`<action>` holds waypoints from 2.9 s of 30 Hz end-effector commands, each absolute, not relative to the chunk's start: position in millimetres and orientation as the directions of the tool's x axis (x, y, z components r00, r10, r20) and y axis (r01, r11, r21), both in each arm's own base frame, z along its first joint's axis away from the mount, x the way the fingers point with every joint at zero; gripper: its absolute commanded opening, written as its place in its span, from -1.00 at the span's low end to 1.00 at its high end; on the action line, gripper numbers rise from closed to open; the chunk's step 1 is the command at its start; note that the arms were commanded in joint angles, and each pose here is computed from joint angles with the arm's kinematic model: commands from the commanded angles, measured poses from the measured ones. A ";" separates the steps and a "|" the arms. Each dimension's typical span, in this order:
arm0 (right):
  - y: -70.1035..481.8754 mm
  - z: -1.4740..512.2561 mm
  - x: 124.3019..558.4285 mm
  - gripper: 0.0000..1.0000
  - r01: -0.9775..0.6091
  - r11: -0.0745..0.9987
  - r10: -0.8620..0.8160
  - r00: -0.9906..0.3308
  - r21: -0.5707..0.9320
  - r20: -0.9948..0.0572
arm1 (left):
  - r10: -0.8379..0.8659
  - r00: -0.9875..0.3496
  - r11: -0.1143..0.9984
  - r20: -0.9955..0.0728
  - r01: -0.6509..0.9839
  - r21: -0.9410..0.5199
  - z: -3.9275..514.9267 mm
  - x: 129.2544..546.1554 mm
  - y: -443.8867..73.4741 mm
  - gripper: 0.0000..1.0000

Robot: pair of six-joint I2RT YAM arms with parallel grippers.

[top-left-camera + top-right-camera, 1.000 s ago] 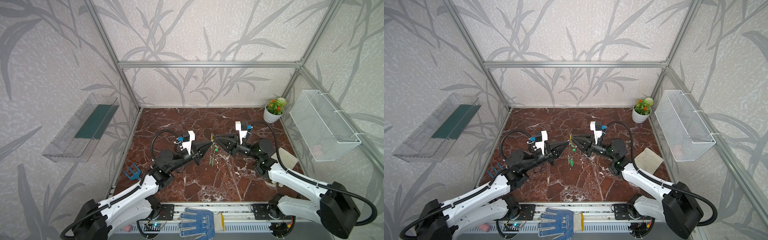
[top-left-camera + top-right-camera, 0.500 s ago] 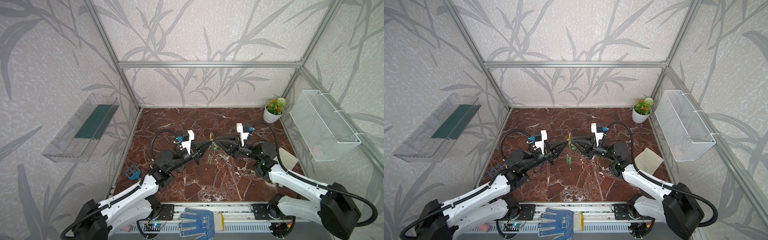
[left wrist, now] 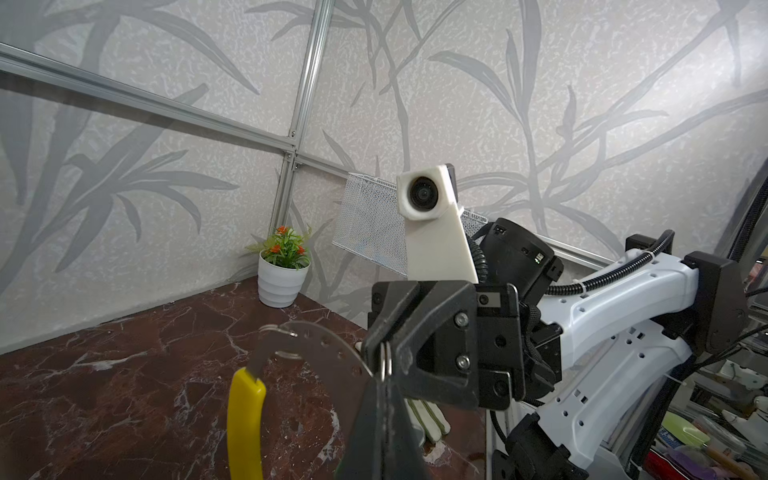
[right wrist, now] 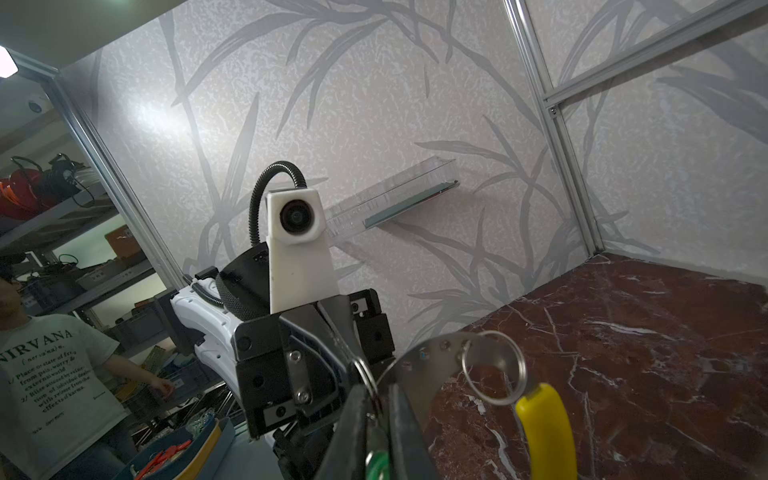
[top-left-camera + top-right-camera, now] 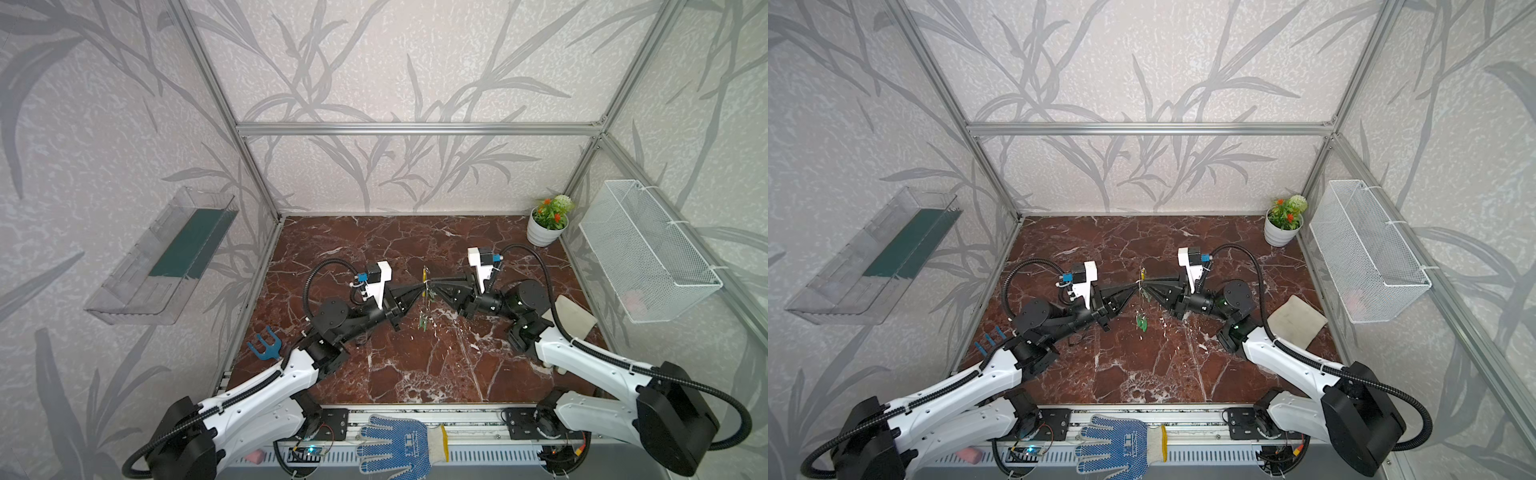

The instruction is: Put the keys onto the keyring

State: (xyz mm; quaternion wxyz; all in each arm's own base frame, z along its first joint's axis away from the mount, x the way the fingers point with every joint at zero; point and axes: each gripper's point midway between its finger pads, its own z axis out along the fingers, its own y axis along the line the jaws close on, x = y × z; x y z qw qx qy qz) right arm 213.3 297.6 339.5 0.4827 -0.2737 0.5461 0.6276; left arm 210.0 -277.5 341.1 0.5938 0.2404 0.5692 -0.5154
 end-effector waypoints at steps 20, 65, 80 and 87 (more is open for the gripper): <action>283.2 327.5 215.9 -1.00 -0.941 0.088 0.233 -0.299 0.326 -0.926 | -0.235 -0.186 0.442 -0.954 0.853 -0.276 340.1 212.0 -268.6 -0.68; 294.5 274.7 194.4 -1.00 -0.974 0.055 0.051 -0.218 0.221 -0.975 | 0.372 -0.405 0.402 -0.835 0.881 -0.248 282.2 208.8 -289.3 -0.69; 295.9 276.7 191.0 -1.00 -0.976 0.045 0.052 -0.209 0.212 -0.976 | 0.358 -0.389 0.366 -0.849 0.895 -0.256 283.9 206.4 -294.2 -1.00; 282.0 283.0 204.3 -0.69 -0.966 0.196 0.106 -0.149 0.168 -0.983 | 0.243 -0.335 0.413 -0.910 0.885 -0.215 298.1 217.2 -291.1 -1.00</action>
